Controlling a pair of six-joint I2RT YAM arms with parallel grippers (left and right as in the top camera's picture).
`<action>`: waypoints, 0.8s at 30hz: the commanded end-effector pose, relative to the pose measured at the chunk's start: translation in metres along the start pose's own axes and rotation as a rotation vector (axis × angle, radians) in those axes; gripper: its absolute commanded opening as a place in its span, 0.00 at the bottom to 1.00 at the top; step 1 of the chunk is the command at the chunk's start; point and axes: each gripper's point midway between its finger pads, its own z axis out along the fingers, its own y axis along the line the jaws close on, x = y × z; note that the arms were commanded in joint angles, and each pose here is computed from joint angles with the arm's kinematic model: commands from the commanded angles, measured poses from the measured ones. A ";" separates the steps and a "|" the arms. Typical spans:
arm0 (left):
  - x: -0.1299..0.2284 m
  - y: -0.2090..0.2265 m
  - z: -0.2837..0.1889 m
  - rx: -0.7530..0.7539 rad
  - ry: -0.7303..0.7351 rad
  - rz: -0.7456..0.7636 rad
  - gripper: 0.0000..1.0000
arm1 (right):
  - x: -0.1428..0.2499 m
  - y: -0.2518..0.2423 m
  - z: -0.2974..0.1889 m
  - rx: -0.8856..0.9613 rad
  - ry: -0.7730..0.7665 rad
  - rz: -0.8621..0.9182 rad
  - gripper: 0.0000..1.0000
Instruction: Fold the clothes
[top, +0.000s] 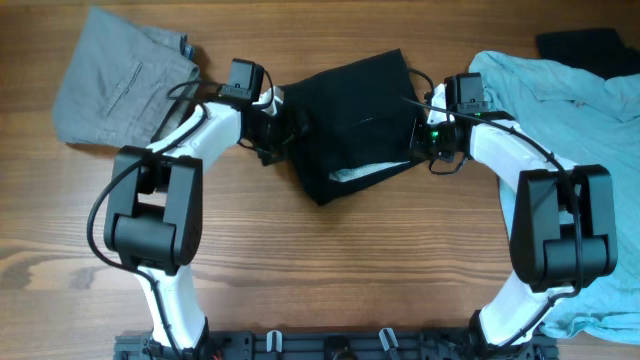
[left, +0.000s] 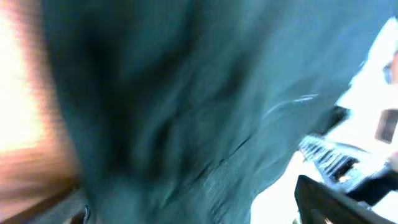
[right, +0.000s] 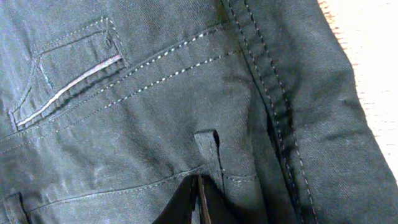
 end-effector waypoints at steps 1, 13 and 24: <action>0.029 0.038 0.058 -0.033 0.103 -0.066 0.94 | 0.014 -0.010 0.015 0.020 0.059 0.008 0.08; 0.034 0.037 0.069 -0.149 0.084 0.149 0.04 | 0.036 0.022 0.002 -0.149 0.167 0.040 0.04; -0.116 -0.142 -0.268 0.115 -0.630 0.374 0.04 | -0.004 0.046 -0.076 -0.197 -0.052 -0.069 0.05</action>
